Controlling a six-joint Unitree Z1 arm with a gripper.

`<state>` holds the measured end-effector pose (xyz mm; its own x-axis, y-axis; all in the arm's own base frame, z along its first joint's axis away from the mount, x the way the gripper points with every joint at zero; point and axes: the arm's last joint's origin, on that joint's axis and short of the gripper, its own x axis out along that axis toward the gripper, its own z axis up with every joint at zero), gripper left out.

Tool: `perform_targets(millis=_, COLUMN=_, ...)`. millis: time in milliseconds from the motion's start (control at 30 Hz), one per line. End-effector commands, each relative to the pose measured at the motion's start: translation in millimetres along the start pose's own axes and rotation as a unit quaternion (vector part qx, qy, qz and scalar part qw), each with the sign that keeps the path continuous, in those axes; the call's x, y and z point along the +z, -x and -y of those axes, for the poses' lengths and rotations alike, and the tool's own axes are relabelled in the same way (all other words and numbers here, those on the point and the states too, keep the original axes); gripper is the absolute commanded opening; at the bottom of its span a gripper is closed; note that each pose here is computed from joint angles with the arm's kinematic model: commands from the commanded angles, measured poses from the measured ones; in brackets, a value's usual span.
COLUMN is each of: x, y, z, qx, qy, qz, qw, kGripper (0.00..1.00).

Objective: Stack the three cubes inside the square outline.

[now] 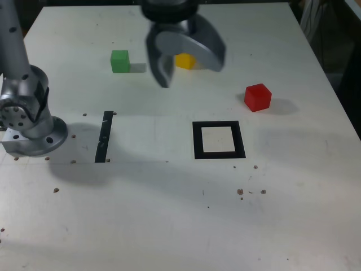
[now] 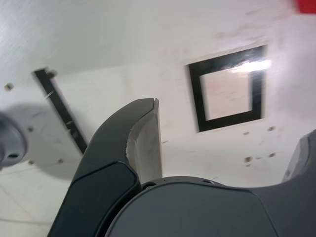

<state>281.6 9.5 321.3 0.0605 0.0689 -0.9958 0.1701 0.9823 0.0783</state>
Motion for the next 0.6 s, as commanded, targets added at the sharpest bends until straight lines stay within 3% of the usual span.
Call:
perform_targets(millis=0, x=28, y=21, z=-8, qx=0.013, qy=-0.008, qz=0.038, qw=0.9992, kGripper=0.97)
perform_targets(millis=267, x=78, y=15, z=-27, qx=0.009, qy=-0.020, qz=0.014, qw=0.9997, kGripper=0.97)
perform_targets(millis=400, x=94, y=-1, z=-40, qx=0.007, qy=0.042, qz=-0.001, qw=0.9991, kGripper=0.96)
perform_targets(millis=567, x=111, y=-14, z=-47, qx=0.011, qy=0.122, qz=-0.005, qw=0.9924, kGripper=0.95)
